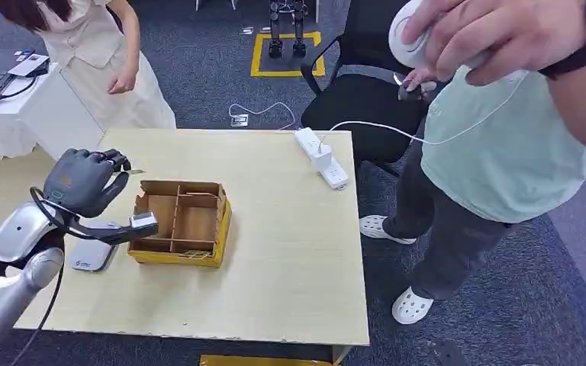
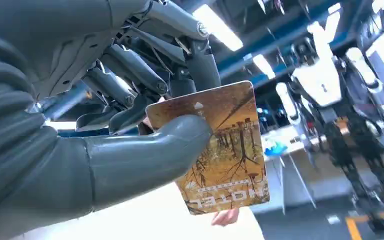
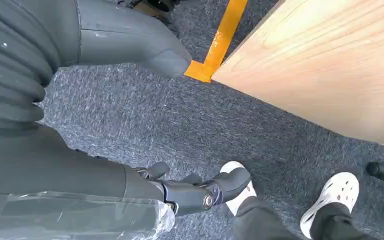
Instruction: Pass the card to the sensor for recognition and then transmit it.
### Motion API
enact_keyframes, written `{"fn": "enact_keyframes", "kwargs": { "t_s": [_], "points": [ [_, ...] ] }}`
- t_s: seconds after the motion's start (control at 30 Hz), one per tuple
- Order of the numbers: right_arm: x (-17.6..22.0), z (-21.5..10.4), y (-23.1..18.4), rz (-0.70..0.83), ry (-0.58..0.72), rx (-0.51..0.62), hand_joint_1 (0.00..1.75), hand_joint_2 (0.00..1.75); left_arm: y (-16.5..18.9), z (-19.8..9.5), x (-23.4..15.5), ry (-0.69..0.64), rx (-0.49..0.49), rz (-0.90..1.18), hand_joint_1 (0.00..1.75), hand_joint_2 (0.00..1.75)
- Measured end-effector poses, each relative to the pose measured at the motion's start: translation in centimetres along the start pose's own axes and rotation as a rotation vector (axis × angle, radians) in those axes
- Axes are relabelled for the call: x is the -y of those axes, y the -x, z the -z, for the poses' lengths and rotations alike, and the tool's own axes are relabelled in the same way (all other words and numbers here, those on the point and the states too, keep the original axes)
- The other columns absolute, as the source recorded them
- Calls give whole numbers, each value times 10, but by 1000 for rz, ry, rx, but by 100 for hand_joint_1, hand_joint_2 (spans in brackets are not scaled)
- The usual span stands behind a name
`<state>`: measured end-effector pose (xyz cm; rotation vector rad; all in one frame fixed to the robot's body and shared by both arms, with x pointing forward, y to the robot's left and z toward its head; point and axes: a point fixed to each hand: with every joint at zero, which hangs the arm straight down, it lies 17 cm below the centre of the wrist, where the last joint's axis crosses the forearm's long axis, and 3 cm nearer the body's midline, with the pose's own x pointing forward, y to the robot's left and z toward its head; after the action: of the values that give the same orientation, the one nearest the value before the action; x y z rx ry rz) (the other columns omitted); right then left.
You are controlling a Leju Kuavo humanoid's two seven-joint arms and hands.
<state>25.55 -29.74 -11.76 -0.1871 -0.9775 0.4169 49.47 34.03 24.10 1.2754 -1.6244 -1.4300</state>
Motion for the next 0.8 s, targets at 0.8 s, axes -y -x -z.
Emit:
{"fn": "enact_keyframes", "kwargs": {
  "t_s": [0.8],
  "points": [
    [-4,-9,-4,23,24,0,0,175,98,30,-3,-128,-440,273,175,175]
  ]
}}
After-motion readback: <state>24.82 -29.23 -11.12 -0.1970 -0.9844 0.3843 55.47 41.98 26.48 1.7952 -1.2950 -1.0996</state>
